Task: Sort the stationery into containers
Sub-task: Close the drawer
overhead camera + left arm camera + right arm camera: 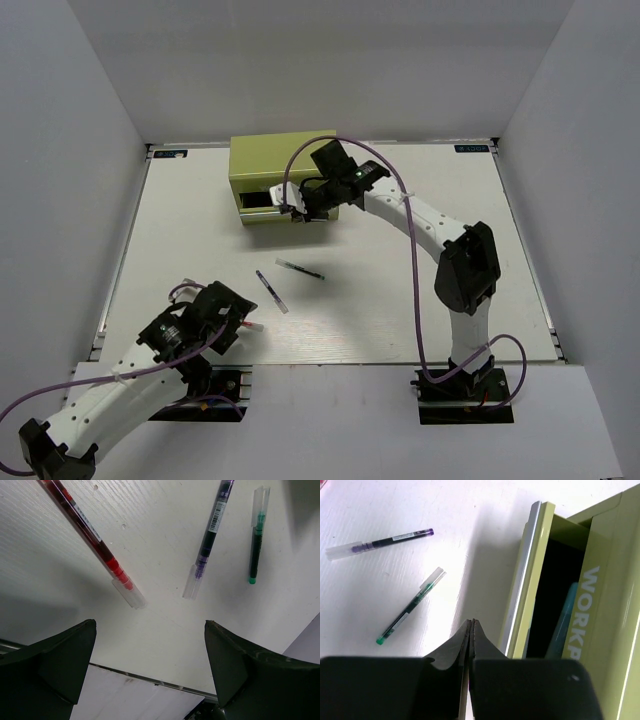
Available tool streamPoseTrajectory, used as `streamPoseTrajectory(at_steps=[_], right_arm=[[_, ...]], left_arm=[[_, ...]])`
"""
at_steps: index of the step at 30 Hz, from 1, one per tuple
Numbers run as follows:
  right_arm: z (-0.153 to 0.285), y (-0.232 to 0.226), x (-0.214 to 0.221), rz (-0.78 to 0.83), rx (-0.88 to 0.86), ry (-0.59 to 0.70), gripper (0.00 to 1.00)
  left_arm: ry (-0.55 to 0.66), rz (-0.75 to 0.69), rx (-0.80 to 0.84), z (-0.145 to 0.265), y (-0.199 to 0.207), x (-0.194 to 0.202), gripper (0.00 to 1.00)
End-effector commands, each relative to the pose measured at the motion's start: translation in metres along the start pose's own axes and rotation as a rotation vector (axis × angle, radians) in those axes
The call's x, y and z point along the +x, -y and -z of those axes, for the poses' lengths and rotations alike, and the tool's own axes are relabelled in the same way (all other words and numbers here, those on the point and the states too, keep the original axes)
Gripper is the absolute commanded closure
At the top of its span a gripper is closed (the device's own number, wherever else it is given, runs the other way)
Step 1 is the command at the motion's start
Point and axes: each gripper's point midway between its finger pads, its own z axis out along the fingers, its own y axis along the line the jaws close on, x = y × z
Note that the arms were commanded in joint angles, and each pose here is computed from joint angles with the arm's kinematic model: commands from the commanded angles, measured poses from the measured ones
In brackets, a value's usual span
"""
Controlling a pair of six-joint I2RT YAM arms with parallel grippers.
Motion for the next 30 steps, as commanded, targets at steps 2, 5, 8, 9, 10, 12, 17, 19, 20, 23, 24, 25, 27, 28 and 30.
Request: streamPoseTrajectory(at_steps=[2,5,8,9,10,12,17,19,20,23,24,25,27,28,30], right_arm=[[-0.009,0.005,0.007,-0.017,-0.023,-0.04,1.0],[-0.022,0.028,0.033,-0.063,0.081,-0.133,1.0],[-0.029,0.046,0.05,-0.108,0.156,-0.182,1.0],[-0.028,0.053,0.05,-0.102,0.179,-0.185,1.0],[-0.033,0.053,0.056,-0.111,0.179,-0.198,1.0],[-0.034,0.061,0.06,-0.118,0.226,-0.217,1.0],[-0.024,0.094,0.072,-0.158,0.405,-0.265,1.0],[-0.02,0.104,0.075,-0.163,0.464,-0.28,1.0],[-0.017,0.107,0.077,-0.165,0.487,-0.294,1.0],[-0.013,0.116,0.082,-0.157,0.534,-0.312,1.0],[-0.011,0.119,0.084,-0.157,0.552,-0.323,1.0],[-0.011,0.121,0.084,-0.149,0.556,-0.323,1.0],[-0.007,0.125,0.091,-0.154,0.584,-0.357,1.0],[-0.007,0.124,0.093,-0.157,0.584,-0.363,1.0],[-0.005,0.125,0.094,-0.171,0.579,-0.359,1.0]], left_arm=[[0.001,0.01,-0.009,-0.002,-0.001,0.0,0.0],[0.001,0.007,-0.019,-0.003,-0.002,0.0,0.0],[0.001,0.007,-0.019,-0.004,-0.001,0.001,0.0],[0.001,0.007,-0.019,-0.004,-0.001,0.001,0.0],[0.001,0.007,-0.019,-0.004,-0.001,0.001,0.0],[0.001,0.009,-0.01,-0.004,0.002,0.001,0.0],[0.002,0.009,0.028,-0.003,0.013,0.0,0.0],[0.003,-0.014,0.067,-0.003,0.022,0.0,0.04],[0.004,-0.023,0.084,-0.002,0.026,0.0,0.05],[0.024,-0.057,0.181,-0.003,0.048,-0.003,0.13],[0.04,-0.054,0.252,0.001,0.066,-0.006,0.15],[0.06,-0.079,0.28,0.001,0.073,-0.008,0.19],[0.086,-0.094,0.335,0.001,0.087,-0.012,0.26],[0.116,-0.104,0.408,0.005,0.104,-0.016,0.36],[0.146,-0.1,0.498,0.008,0.129,-0.019,0.41]])
